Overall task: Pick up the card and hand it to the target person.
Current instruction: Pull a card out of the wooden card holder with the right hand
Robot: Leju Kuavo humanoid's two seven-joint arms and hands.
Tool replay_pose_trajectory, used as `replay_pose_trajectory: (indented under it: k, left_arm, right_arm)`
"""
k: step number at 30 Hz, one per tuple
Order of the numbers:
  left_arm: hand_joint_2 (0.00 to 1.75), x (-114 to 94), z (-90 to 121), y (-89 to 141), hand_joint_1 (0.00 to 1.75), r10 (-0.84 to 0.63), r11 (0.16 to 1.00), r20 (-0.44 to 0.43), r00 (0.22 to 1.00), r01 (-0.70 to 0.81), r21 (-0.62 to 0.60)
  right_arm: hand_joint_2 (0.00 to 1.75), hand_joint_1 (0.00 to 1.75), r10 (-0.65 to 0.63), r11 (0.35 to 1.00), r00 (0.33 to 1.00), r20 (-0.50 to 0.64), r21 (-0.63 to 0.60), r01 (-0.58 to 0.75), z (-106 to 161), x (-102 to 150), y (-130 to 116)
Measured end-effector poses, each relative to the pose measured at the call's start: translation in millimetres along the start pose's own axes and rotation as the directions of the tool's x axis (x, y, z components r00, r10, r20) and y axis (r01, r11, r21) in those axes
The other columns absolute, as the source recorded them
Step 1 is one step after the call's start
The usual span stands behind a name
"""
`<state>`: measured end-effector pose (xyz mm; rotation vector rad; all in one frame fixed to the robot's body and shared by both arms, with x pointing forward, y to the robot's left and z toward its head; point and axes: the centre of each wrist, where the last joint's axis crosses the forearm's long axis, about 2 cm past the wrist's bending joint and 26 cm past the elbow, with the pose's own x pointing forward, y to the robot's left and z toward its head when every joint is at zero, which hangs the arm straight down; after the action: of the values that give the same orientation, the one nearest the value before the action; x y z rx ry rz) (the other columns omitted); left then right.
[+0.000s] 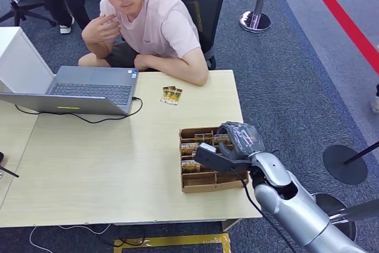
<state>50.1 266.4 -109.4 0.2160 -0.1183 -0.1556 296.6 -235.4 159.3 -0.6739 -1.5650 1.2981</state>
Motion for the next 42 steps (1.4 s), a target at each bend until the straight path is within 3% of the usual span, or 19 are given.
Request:
replay_pose_trajectory:
  k: [4, 8, 22, 34, 42]
  left_arm:
    - [0.00, -0.1, 0.0, -0.2, 0.00, 0.002, 1.000, 0.015, 1.000, -0.002, -0.014]
    - [1.75, -0.2, -0.1, -0.1, 0.00, 0.011, 1.000, 0.026, 1.000, -0.011, -0.026]
    - [1.75, -0.4, -0.4, 1.1, 0.00, 0.016, 1.000, 0.027, 1.000, -0.015, -0.026]
    - [1.75, -0.5, -0.5, 1.4, 0.00, 0.016, 1.000, 0.027, 1.000, -0.015, -0.022]
    - [1.75, -0.6, -0.5, 1.7, 0.00, 0.022, 1.000, 0.025, 0.999, -0.021, -0.013]
  right_arm:
    - [1.75, 1.09, -0.001, 1.000, 1.000, -0.001, 0.002, 0.001, 0.6, 0.0, 0.9]
    - [1.75, 1.19, 0.000, 1.000, 1.000, -0.001, 0.003, 0.000, 0.9, 0.0, 1.2]
    - [1.75, 1.60, 0.004, 1.000, 1.000, 0.008, 0.005, -0.004, 0.4, 0.2, 0.8]
    - [1.75, 1.61, 0.005, 1.000, 1.000, 0.012, -0.004, -0.005, 0.7, 0.1, 1.0]
    - [1.75, 1.61, -0.003, 0.996, 0.999, 0.050, -0.086, 0.007, 3.1, -0.8, -4.5]
